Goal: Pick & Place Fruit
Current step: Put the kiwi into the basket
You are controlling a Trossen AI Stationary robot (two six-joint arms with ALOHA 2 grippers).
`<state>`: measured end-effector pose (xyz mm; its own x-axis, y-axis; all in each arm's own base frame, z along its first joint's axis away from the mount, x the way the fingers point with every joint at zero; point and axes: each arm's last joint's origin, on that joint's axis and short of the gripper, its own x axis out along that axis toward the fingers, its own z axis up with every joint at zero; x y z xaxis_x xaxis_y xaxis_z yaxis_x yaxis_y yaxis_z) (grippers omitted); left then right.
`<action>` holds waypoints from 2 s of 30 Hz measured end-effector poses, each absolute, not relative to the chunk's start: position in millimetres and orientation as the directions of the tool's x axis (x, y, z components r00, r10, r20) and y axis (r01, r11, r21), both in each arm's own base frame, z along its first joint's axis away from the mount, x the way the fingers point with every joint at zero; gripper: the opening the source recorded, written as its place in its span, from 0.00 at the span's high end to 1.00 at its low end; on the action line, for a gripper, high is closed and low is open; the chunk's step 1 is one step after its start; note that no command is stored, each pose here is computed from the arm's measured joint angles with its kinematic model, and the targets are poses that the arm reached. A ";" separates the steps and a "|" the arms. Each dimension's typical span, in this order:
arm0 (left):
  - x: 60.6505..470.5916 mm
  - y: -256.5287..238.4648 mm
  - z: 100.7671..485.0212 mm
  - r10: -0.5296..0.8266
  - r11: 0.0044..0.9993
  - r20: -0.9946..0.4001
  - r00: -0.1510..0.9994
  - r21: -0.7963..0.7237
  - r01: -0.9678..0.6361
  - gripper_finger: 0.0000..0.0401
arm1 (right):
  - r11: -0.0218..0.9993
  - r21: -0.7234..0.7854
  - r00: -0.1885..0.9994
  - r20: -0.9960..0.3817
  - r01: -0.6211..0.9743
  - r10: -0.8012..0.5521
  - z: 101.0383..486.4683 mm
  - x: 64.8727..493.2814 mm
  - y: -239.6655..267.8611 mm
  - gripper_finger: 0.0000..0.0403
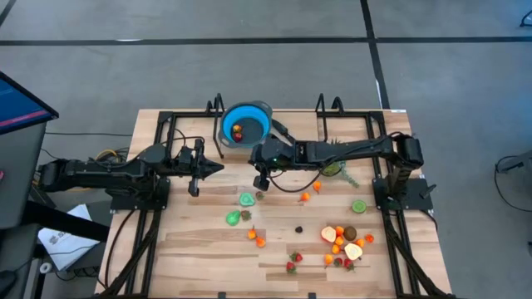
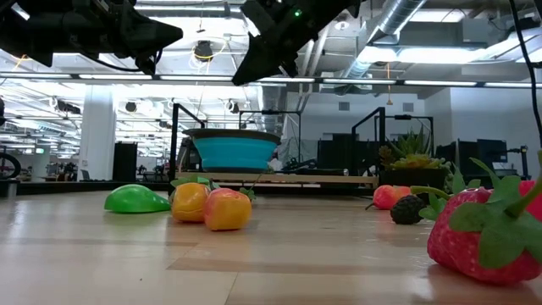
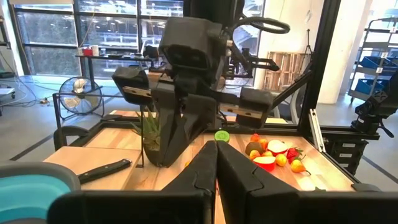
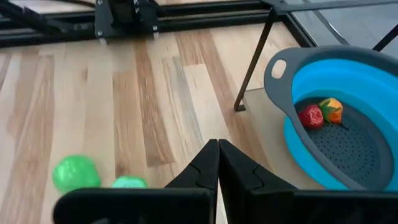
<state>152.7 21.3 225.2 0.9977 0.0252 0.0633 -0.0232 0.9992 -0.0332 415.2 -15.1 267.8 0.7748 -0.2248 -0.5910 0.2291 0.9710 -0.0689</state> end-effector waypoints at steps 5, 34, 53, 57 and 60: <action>152.7 21.4 225.2 0.026 0.999 0.063 0.998 -0.033 -0.024 0.99 | 0.974 -0.108 0.766 -0.603 0.200 -0.224 261.3 413.8 -14.9 1.00; 152.7 21.4 225.2 0.026 0.999 0.063 0.998 -0.033 -0.024 0.99 | 0.949 0.099 0.744 -0.647 0.300 -0.167 253.7 409.7 16.9 1.00; 153.1 21.4 223.3 0.025 0.999 0.045 0.999 -0.036 -0.024 0.99 | 0.826 -0.112 0.405 -0.830 0.553 -0.384 259.4 349.6 42.6 1.00; 153.1 21.4 223.4 0.026 0.999 0.045 0.999 -0.032 -0.024 0.99 | 0.838 -0.165 0.393 -0.825 0.519 -0.406 267.1 341.8 40.6 1.00; 153.1 21.4 223.3 0.025 0.999 0.045 0.999 -0.034 -0.024 0.99 | 0.816 -0.206 0.383 -0.803 0.540 -0.456 263.2 333.8 37.9 1.00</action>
